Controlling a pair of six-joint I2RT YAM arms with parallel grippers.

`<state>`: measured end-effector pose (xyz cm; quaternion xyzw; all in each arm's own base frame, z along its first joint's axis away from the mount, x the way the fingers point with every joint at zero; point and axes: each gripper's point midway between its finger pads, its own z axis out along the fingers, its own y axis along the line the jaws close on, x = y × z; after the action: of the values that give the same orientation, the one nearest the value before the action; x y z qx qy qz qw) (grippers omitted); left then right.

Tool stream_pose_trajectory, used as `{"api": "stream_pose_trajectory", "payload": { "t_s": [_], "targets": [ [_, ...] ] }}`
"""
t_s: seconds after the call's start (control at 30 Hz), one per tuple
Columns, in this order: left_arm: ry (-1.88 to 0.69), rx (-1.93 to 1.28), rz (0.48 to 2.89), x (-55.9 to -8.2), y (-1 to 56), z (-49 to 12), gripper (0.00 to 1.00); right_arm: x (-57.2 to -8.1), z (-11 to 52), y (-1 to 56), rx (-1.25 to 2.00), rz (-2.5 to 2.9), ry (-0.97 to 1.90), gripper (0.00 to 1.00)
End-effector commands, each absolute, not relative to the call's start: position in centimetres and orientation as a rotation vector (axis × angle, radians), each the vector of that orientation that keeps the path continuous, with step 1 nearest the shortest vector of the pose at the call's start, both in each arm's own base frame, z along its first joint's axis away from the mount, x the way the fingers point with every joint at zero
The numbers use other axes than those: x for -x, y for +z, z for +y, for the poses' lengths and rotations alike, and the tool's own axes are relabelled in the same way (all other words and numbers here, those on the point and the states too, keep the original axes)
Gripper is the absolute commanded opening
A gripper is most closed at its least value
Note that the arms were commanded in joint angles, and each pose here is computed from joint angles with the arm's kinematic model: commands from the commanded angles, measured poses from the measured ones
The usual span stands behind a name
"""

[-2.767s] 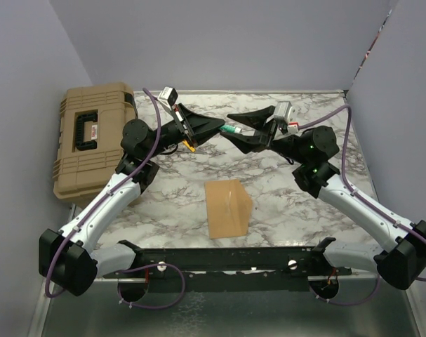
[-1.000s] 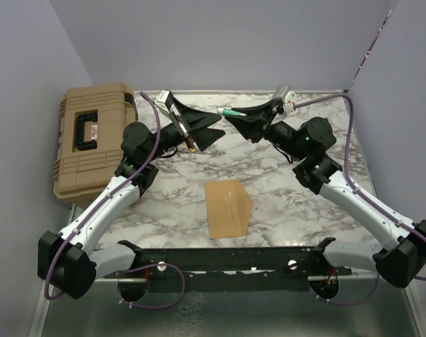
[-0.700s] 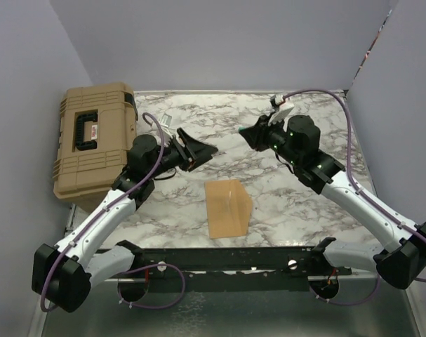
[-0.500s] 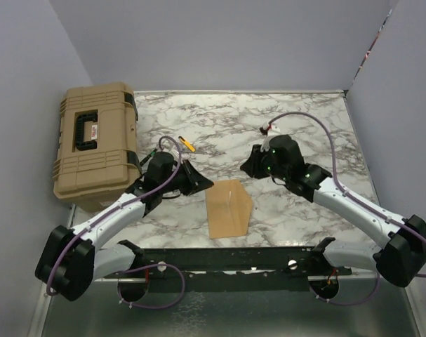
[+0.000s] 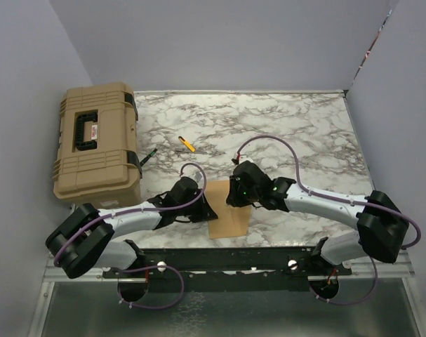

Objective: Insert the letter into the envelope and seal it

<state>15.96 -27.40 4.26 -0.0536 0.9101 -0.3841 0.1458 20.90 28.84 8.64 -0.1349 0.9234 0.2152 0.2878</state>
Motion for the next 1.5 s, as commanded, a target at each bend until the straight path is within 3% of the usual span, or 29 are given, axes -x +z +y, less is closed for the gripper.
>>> {"api": "stream_pose_trajectory", "payload": {
  "t_s": [0.0, 0.3, 0.7, 1.1, 1.47],
  "targets": [
    [-1.059, 0.099, 2.568, -16.3, 3.4, -27.6, 0.00, -21.2, 29.0, 7.4, 0.359, 2.447, 0.489, 0.01],
    [-0.992, 0.104, 2.584, -15.8, 1.7, -27.0, 0.00, -20.7, 29.1, 5.1, 0.392, 2.462, 0.389, 0.01],
    [-0.723, 0.147, 2.821, -12.2, -4.0, -22.4, 0.00, -21.1, 27.6, 2.0, 0.373, 2.486, 0.220, 0.01],
    [-0.774, 0.159, 2.820, -11.9, -3.9, -22.7, 0.00, -22.3, 28.3, 1.7, 0.388, 2.509, 0.114, 0.01],
    [-0.893, 0.377, 2.739, -13.3, -3.0, -24.0, 0.00, -17.2, 27.2, 1.8, 0.536, 2.617, 0.226, 0.01]
  ]
}}
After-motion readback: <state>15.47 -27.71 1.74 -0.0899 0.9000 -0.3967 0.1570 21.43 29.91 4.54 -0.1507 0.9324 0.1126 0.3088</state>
